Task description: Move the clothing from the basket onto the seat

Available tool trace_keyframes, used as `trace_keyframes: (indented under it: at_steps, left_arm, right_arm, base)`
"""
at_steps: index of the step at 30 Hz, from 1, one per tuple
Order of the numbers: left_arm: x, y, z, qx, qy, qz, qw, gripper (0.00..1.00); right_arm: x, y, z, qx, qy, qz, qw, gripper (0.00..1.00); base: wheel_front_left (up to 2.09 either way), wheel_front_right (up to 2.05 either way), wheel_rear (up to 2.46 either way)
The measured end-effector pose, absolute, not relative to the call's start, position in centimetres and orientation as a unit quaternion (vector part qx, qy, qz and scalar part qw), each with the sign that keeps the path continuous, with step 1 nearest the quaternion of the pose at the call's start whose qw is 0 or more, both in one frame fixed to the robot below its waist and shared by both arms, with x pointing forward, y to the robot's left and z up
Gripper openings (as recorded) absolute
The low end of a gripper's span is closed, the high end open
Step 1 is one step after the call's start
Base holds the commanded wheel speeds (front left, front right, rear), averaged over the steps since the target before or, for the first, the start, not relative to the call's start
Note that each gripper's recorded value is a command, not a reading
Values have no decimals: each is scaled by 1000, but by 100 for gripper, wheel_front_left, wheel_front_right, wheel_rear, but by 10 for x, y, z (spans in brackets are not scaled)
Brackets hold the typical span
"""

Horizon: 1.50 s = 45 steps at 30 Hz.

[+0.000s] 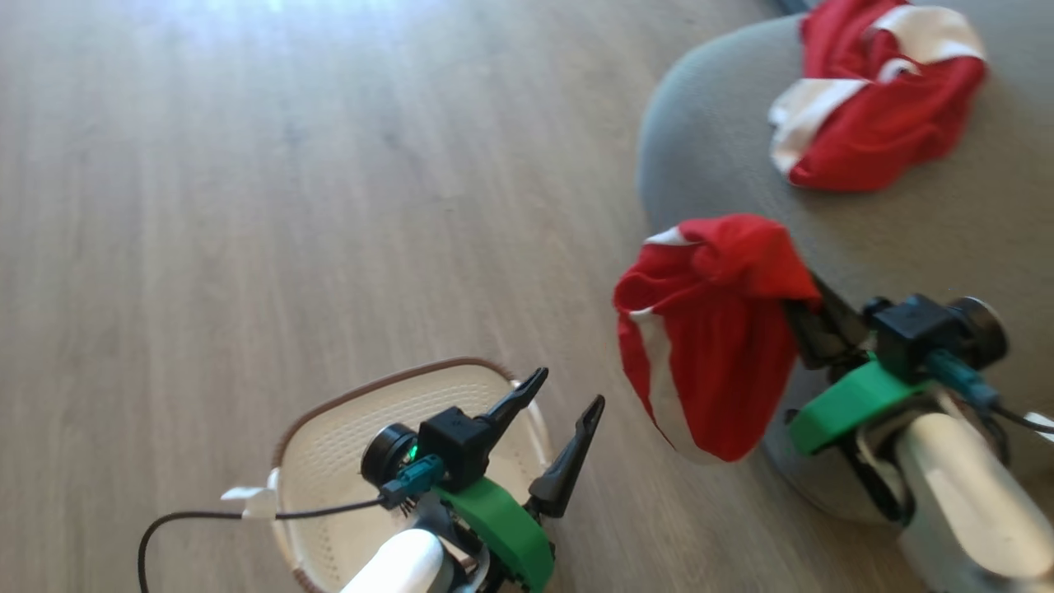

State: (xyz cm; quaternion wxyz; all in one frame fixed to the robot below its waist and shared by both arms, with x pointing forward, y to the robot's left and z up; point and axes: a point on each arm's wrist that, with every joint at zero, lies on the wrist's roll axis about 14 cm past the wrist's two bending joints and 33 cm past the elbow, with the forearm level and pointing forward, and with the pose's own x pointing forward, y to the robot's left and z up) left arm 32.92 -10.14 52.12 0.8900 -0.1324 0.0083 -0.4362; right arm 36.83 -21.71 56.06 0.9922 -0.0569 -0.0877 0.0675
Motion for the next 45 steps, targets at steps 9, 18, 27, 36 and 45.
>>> trace_keyframes:
  at_steps: [9, 18, 27, 36, 45]
  left_arm:
    - [321, -129, 517, -149, 22, -476, 866, 100]
    - [336, -130, 509, -155, 29, -471, 868, 100]
    - [405, -142, 490, -142, 5, -476, 868, 100]
    - [470, -131, 402, -160, 56, -442, 881, 100]
    - [482, -96, 301, -168, 141, -382, 898, 100]
  right_arm:
    - [347, -268, 546, -65, -61, -4, 996, 0]
    - [362, -275, 537, -55, -46, -12, 997, 0]
    - [462, -315, 589, -43, -114, -39, 992, 0]
    - [578, -413, 669, -77, -198, -136, 968, 0]
    - [622, -496, 657, -116, -165, -258, 945, 0]
  base:
    - [0, 0, 0]
    - [0, 0, 0]
    - [0, 0, 0]
    - [0, 0, 0]
    - [0, 0, 0]
